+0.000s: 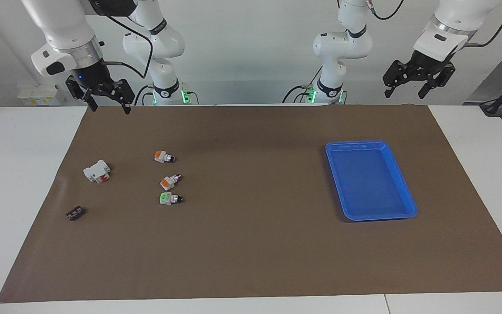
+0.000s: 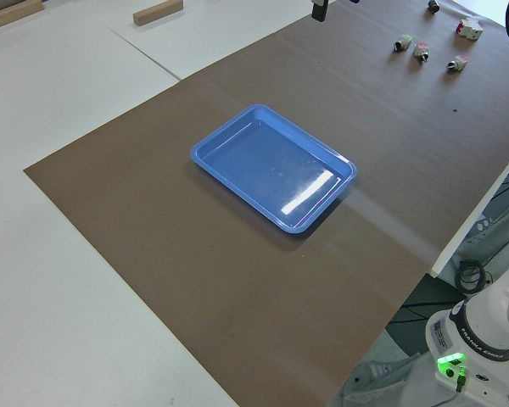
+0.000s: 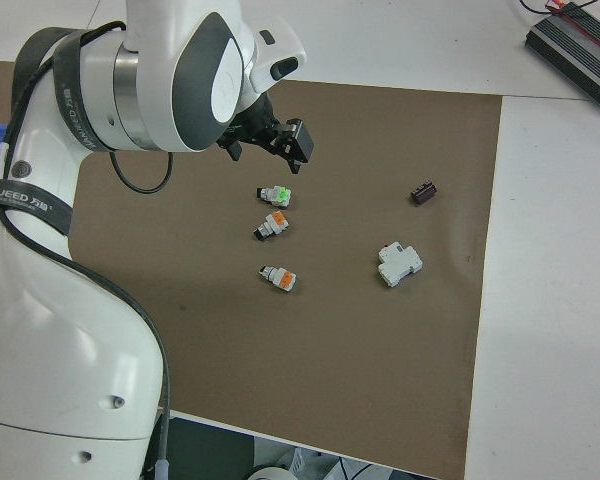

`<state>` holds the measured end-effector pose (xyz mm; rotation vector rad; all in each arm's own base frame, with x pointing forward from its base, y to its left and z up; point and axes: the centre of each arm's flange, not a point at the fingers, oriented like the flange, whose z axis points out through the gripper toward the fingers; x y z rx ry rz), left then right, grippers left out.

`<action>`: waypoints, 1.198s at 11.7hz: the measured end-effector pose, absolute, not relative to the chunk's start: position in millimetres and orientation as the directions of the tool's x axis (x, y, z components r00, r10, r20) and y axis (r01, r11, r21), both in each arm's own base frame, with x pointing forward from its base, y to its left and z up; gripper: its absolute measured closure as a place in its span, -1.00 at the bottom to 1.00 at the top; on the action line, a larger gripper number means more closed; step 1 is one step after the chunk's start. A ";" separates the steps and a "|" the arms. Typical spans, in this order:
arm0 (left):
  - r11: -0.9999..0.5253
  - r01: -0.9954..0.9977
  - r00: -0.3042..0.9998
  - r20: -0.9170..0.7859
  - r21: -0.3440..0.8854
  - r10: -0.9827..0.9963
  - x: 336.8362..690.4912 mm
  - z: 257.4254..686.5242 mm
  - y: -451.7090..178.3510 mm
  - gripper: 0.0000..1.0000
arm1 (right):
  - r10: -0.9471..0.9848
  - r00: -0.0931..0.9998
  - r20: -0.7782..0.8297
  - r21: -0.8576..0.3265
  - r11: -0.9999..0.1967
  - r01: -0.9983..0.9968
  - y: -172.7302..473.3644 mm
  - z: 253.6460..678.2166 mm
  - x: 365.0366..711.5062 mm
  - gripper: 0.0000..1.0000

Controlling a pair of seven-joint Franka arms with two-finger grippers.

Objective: Turn and place switch with both arms

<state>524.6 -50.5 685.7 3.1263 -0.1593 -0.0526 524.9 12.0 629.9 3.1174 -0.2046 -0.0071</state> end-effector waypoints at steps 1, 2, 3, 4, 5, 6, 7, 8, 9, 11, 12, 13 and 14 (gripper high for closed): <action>-0.995 -0.101 0.994 -0.033 0.013 -0.102 524.5 685.7 -50.4 -1.00 | -0.118 0.993 0.006 0.015 -0.993 -0.118 18.9 625.3 526.7 -1.00; -0.995 -0.102 0.994 -0.034 0.013 -0.102 524.5 685.3 -50.5 -1.00 | -0.106 0.994 0.010 0.010 -0.994 -0.106 25.9 615.6 528.7 -1.00; -0.995 -0.103 0.994 -0.040 0.013 -0.103 524.0 683.4 -51.2 -1.00 | -0.092 0.996 0.014 -0.020 -0.996 -0.091 33.0 602.0 531.6 -1.00; -0.994 -0.104 0.993 -0.054 0.013 -0.105 522.5 678.7 -51.9 -1.00 | -0.057 0.998 0.026 -0.064 -0.996 -0.055 41.9 583.0 535.1 -1.00; -0.995 -0.104 0.992 -0.070 0.013 -0.104 520.5 673.2 -51.5 -1.00 | -0.001 1.000 0.031 -0.083 -0.997 0.002 49.1 559.8 535.9 -1.00; -0.995 -0.102 0.991 -0.080 0.013 -0.103 518.5 669.4 -50.7 -1.00 | 0.077 0.997 0.020 -0.093 -0.993 0.078 54.0 532.7 533.1 -1.00; -0.995 -0.102 0.991 -0.084 0.013 -0.103 516.4 668.0 -50.3 -1.00 | 0.158 0.987 0.006 -0.096 -0.983 0.158 55.0 506.3 528.6 -1.00; -0.995 -0.102 0.991 -0.084 0.013 -0.103 515.0 668.1 -50.2 -1.00 | 0.239 0.971 -0.003 -0.097 -0.967 0.237 55.5 482.3 523.6 -1.00; -0.994 -0.104 0.991 -0.085 0.013 -0.105 513.9 668.1 -51.2 -1.00 | 0.342 0.940 0.002 -0.097 -0.935 0.341 55.3 460.3 518.8 -1.00; -0.993 -0.115 0.989 -0.086 0.013 -0.116 512.5 667.6 -57.1 -1.00 | 0.596 0.803 0.009 -0.103 -0.798 0.593 47.2 421.4 506.6 -1.00; -0.993 -0.118 0.989 -0.086 0.013 -0.118 512.3 667.7 -58.4 -1.00 | 0.693 0.721 0.008 -0.113 -0.716 0.689 41.2 405.2 499.9 -1.00; -0.993 -0.119 0.989 -0.085 0.013 -0.119 512.1 668.0 -58.7 -1.00 | 0.764 0.646 0.012 -0.119 -0.640 0.759 35.2 389.1 493.3 -1.00; -0.993 -0.119 0.989 -0.084 0.013 -0.120 512.0 668.4 -58.9 -1.00 | 0.812 0.583 0.016 -0.121 -0.577 0.807 31.1 371.0 486.2 -1.00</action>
